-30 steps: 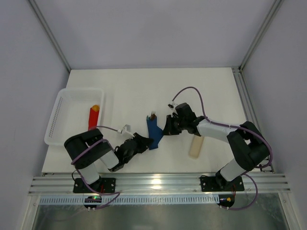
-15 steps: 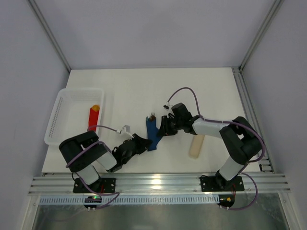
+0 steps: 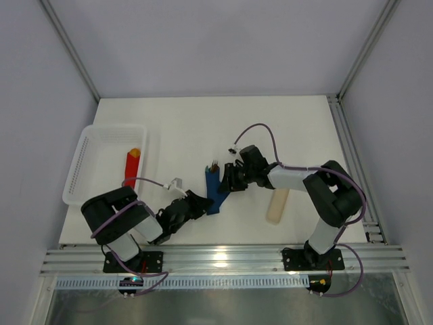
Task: Place the utensils on the paper napkin and roll it up
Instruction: Pick up the utensils from the center of the board.
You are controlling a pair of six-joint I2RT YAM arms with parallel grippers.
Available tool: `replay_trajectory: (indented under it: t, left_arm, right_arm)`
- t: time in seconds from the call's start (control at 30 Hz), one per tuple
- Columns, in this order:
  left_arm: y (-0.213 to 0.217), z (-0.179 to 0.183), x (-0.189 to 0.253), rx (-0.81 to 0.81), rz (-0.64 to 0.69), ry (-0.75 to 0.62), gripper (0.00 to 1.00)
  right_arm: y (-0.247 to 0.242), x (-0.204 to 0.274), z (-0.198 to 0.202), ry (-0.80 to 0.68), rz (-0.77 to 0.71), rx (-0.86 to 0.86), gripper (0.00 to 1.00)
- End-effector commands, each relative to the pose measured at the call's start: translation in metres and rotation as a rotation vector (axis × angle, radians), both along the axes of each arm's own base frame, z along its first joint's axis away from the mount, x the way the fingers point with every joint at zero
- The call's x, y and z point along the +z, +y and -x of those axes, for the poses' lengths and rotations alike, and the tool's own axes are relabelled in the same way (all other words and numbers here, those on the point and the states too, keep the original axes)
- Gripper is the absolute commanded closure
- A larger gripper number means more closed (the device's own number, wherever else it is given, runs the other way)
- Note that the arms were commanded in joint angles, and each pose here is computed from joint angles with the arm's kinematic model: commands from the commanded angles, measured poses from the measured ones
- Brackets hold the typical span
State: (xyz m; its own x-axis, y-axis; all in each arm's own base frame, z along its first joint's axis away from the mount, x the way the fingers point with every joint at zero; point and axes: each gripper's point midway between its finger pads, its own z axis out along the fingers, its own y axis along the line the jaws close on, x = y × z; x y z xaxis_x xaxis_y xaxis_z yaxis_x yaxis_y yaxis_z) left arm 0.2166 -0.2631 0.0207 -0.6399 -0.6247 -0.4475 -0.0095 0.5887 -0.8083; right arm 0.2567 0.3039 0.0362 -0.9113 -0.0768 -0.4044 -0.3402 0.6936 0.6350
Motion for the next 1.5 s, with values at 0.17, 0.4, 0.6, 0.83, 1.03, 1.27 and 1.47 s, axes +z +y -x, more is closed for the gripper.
replay_trajectory:
  t: [0.17,0.4,0.6,0.83,1.03,1.27,1.47]
  left_arm:
    - [0.037,0.029,-0.051,-0.049,-0.244,0.089,1.00]
    - [0.036,0.029,-0.045,-0.047,-0.241,0.072,1.00]
    - [0.034,0.028,-0.039,-0.046,-0.235,0.059,1.00]
    - [0.032,0.024,-0.024,-0.036,-0.217,0.038,1.00]
    - [0.025,0.020,-0.003,-0.031,-0.179,0.021,1.00]
    - [0.020,0.018,0.004,-0.030,-0.161,0.017,1.00]
    - [0.017,0.018,0.004,-0.035,-0.146,0.019,1.00]
  right_arm:
    - [0.016,0.015,-0.009,-0.041,-0.076,0.023,0.55]
    - [0.023,0.024,-0.004,-0.033,-0.121,0.046,0.55]
    - [0.025,0.018,0.003,-0.012,-0.107,0.049,0.54]
    - [0.023,0.016,0.008,-0.009,-0.099,0.044,0.54]
    - [0.023,0.018,0.013,-0.011,-0.098,0.049,0.54]
    - [0.029,0.026,0.019,-0.024,-0.121,0.071,0.54]
    - [0.031,0.031,0.024,-0.020,-0.136,0.085,0.54]
